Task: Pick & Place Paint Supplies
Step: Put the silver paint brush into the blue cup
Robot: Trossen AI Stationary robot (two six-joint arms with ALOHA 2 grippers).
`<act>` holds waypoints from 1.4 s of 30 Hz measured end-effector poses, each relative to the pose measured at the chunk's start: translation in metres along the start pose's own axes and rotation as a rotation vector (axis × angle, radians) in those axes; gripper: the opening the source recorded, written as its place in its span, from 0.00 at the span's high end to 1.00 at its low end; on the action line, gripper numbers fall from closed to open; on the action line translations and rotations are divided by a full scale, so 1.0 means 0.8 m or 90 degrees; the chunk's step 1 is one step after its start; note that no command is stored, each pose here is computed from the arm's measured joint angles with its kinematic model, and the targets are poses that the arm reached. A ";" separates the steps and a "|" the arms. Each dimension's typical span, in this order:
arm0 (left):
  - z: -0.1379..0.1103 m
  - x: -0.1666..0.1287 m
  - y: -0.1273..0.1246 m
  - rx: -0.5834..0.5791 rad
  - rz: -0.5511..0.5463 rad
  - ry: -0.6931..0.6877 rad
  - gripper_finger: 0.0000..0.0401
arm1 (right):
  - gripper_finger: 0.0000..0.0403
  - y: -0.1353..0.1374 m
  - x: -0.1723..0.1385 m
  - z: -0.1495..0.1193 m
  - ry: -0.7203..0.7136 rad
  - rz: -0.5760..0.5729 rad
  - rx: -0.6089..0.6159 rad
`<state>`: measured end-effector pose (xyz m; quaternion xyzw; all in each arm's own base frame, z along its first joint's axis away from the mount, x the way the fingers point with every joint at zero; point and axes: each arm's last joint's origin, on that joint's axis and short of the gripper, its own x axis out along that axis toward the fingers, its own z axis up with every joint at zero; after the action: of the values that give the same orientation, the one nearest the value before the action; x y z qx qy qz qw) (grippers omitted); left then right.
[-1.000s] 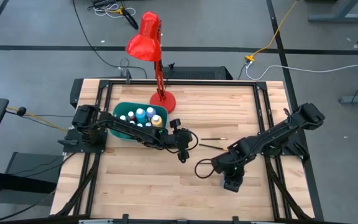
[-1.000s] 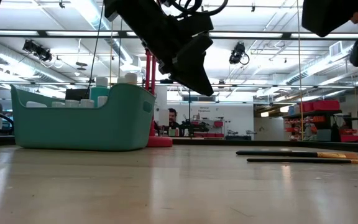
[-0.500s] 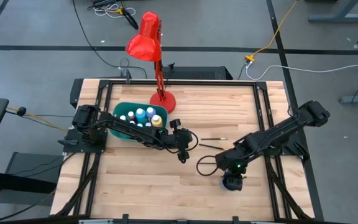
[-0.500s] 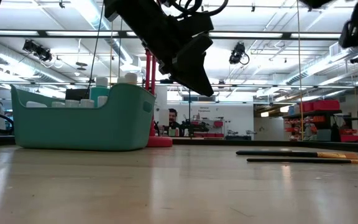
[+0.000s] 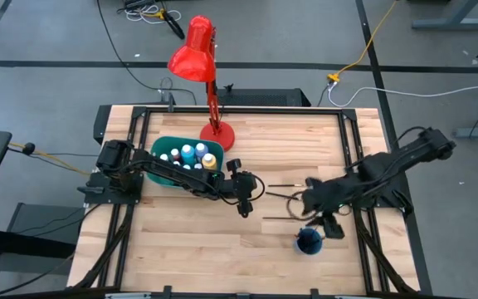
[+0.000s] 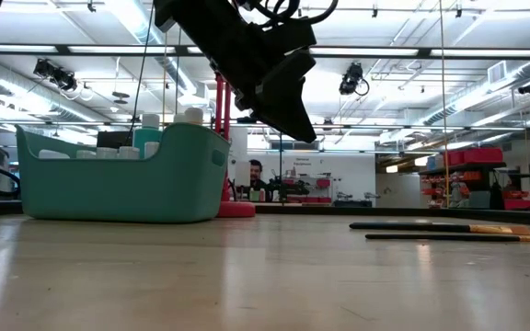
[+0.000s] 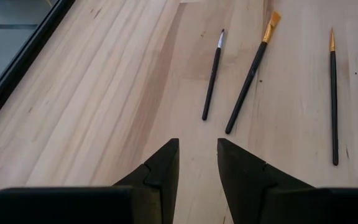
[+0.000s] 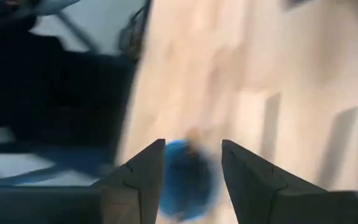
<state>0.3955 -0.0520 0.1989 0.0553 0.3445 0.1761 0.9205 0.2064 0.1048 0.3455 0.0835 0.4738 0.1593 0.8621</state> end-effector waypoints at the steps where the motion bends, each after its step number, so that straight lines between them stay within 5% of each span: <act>1: 0.000 0.000 0.000 -0.004 0.000 0.000 0.72 | 0.59 -0.002 -0.008 -0.001 -0.024 -0.029 -0.023; 9: 0.003 -0.005 0.001 -0.016 0.001 -0.006 0.72 | 0.59 -0.035 -0.021 -0.018 -0.139 -0.245 -0.122; 18: 0.023 -0.045 0.002 -0.011 0.008 -0.059 0.72 | 0.59 -0.102 0.051 -0.072 -0.126 -0.232 -0.073; 29: 0.026 -0.050 0.004 -0.035 0.017 -0.067 0.72 | 0.59 -0.166 0.084 -0.104 -0.189 -0.174 -0.033; 36: 0.026 -0.051 0.003 -0.038 0.019 -0.068 0.72 | 0.59 -0.192 0.119 -0.150 -0.267 -0.191 -0.029; 42: 0.026 -0.051 0.003 -0.037 0.020 -0.069 0.72 | 0.59 -0.205 0.137 -0.194 -0.335 -0.286 0.007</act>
<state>0.3795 -0.0639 0.2401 0.0432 0.2880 0.1976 0.9360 0.1623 -0.0107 0.1274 0.0201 0.2424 -0.0641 0.9679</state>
